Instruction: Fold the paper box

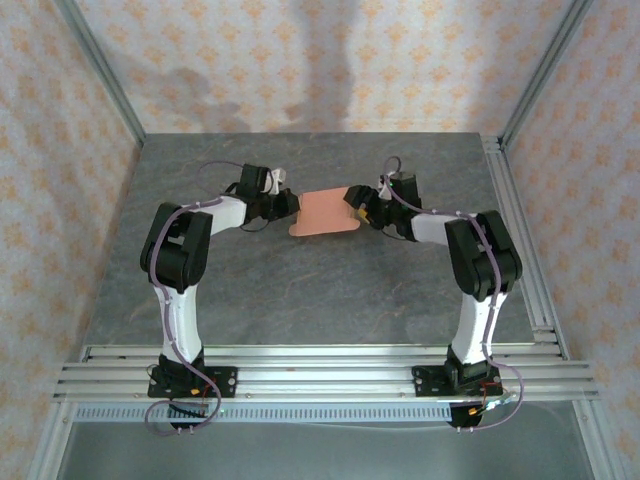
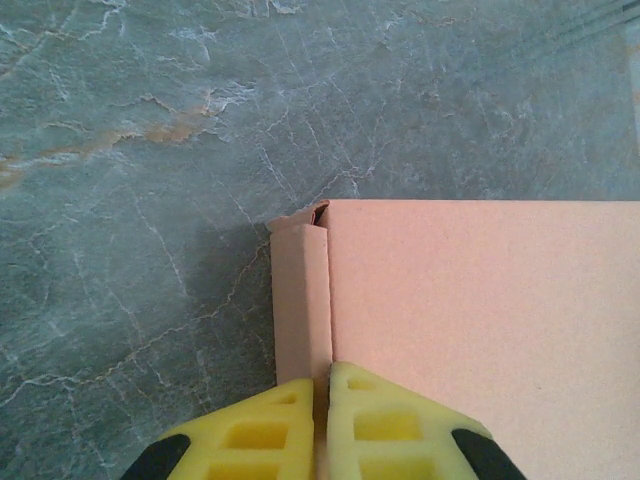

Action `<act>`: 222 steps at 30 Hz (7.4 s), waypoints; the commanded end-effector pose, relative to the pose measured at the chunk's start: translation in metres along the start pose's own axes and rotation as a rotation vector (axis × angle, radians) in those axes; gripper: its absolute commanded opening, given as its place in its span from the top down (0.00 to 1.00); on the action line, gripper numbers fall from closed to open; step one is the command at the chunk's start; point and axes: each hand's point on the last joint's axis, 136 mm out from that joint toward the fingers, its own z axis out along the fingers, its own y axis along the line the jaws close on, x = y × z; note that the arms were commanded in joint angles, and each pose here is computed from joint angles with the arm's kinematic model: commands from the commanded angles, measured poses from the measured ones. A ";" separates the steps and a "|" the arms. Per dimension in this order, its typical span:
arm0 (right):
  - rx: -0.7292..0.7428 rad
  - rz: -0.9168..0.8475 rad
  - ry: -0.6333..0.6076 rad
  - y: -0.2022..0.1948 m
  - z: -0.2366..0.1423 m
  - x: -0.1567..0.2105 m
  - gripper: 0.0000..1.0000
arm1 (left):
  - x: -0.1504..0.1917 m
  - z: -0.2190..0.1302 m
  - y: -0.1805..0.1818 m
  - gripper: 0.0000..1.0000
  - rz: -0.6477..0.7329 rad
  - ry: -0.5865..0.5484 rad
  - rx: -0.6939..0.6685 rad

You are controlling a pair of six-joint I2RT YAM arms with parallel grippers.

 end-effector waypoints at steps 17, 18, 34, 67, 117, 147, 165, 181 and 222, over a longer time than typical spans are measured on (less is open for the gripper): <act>-0.135 -0.016 -0.007 0.035 0.002 -0.013 0.46 | 0.018 0.004 0.018 0.78 -0.034 0.046 -0.049; -0.132 -0.015 -0.009 0.035 0.002 -0.013 0.48 | 0.016 0.002 0.017 0.74 -0.031 0.038 -0.050; -0.102 -0.030 -0.038 0.048 -0.017 -0.020 0.58 | -0.017 -0.080 -0.025 0.14 0.283 -0.364 -0.081; -0.168 0.222 0.015 0.092 -0.103 -0.020 0.63 | 0.019 -0.082 -0.133 0.16 1.492 -0.759 -0.573; 0.061 0.163 -0.117 0.055 -0.148 -0.026 0.12 | 0.066 -0.071 -0.101 0.67 1.472 -0.274 -0.483; 0.156 -0.998 0.075 0.092 -0.170 0.046 0.20 | 0.168 -0.097 -0.034 0.67 1.081 0.518 -0.186; 0.148 -1.220 0.421 0.076 -0.098 0.083 0.54 | 0.178 -0.085 -0.020 0.67 1.052 0.626 -0.180; 0.187 -1.222 0.469 0.063 -0.088 0.080 0.97 | 0.175 -0.083 -0.022 0.67 1.048 0.612 -0.189; 0.389 -0.670 0.228 0.077 -0.102 0.052 1.00 | 0.172 -0.072 -0.028 0.66 1.072 0.617 -0.261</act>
